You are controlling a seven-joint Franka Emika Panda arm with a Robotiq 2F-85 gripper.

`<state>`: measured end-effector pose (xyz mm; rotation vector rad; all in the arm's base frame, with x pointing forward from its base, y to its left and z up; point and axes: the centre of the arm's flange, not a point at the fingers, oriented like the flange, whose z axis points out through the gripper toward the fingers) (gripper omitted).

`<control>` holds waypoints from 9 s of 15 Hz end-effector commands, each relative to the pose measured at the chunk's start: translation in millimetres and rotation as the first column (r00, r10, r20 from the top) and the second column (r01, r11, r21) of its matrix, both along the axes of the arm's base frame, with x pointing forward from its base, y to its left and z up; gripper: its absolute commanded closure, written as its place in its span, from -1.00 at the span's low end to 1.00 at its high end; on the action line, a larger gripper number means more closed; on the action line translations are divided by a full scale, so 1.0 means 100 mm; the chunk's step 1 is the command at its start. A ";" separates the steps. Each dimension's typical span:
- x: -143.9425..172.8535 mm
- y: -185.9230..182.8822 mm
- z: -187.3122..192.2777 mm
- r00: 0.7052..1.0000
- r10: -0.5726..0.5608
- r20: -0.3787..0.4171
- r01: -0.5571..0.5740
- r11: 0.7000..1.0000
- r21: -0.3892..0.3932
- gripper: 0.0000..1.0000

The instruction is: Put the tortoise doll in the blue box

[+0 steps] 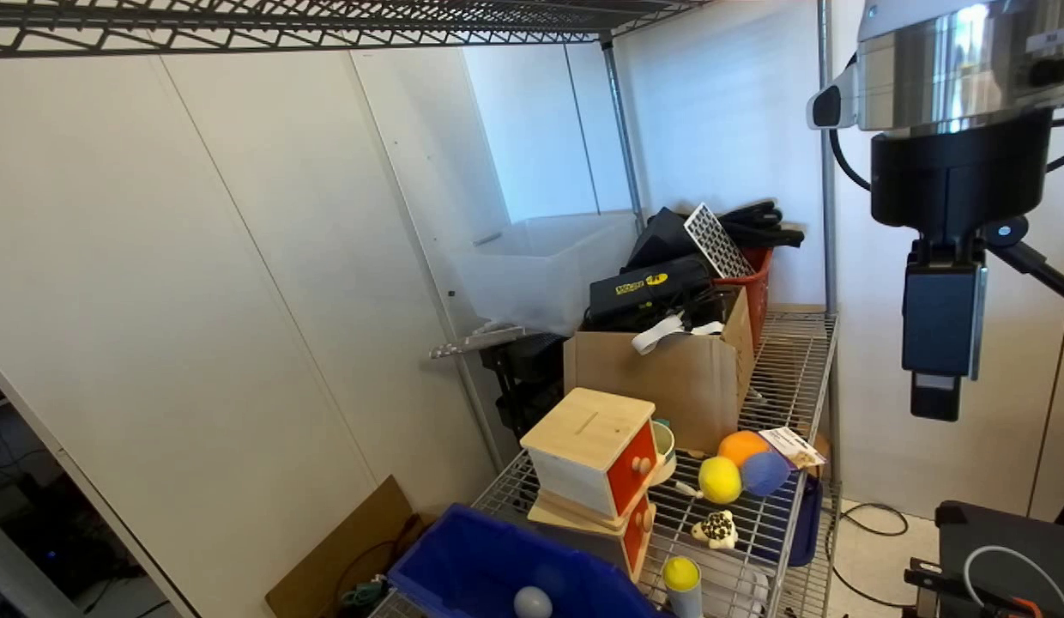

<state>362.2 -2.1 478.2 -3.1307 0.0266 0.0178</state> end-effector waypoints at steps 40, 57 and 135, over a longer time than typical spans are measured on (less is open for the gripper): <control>1.07 -0.37 -1.04 0.994 -0.057 -0.089 0.053 0.997 -0.048 -1.00; 1.49 -0.39 -1.50 0.989 0.142 0.040 -0.142 0.990 0.001 -1.00; 2.26 -0.70 -3.21 1.000 0.010 -0.011 -0.011 0.988 -0.154 -1.00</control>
